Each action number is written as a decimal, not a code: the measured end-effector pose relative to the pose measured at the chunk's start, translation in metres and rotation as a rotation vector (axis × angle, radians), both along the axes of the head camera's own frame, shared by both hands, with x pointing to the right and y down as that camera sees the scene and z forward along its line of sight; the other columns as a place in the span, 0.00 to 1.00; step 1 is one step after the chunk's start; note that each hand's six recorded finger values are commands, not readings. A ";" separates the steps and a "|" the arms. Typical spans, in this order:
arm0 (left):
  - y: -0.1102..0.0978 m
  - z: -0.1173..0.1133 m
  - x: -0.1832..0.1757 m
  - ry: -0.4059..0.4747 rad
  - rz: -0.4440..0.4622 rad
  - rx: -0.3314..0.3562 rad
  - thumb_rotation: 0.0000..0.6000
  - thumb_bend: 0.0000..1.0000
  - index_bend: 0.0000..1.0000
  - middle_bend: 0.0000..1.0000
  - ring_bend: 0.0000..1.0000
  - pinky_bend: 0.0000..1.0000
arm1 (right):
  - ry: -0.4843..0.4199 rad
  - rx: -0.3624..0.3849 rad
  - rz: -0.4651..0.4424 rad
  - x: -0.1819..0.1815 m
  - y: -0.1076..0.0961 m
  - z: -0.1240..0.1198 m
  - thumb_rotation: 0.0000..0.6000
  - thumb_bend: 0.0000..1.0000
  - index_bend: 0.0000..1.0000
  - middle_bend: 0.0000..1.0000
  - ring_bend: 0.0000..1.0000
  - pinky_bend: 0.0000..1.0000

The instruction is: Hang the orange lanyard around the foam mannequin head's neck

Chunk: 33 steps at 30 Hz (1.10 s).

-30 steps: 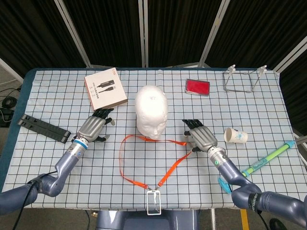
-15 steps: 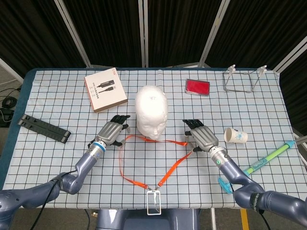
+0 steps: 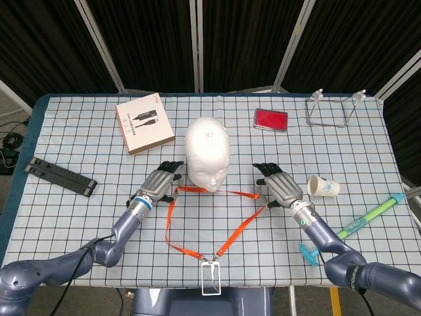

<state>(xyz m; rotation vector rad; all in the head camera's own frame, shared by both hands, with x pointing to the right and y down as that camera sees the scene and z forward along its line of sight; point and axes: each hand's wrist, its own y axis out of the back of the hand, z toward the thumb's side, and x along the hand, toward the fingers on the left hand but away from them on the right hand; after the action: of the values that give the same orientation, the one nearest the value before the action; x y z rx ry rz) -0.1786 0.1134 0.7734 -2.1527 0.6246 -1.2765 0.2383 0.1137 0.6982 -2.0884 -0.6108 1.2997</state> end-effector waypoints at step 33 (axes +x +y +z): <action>0.015 -0.053 -0.028 0.129 -0.028 0.102 1.00 0.49 0.68 0.00 0.00 0.00 | -0.057 0.108 -0.083 -0.007 0.010 -0.039 1.00 0.46 0.71 0.07 0.00 0.00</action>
<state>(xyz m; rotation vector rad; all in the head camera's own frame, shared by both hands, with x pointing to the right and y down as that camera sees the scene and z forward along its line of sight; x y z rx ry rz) -0.2067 0.1286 0.7207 -2.1610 0.7582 -1.1018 0.2312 0.1239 0.6593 -2.0458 -0.5984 1.1394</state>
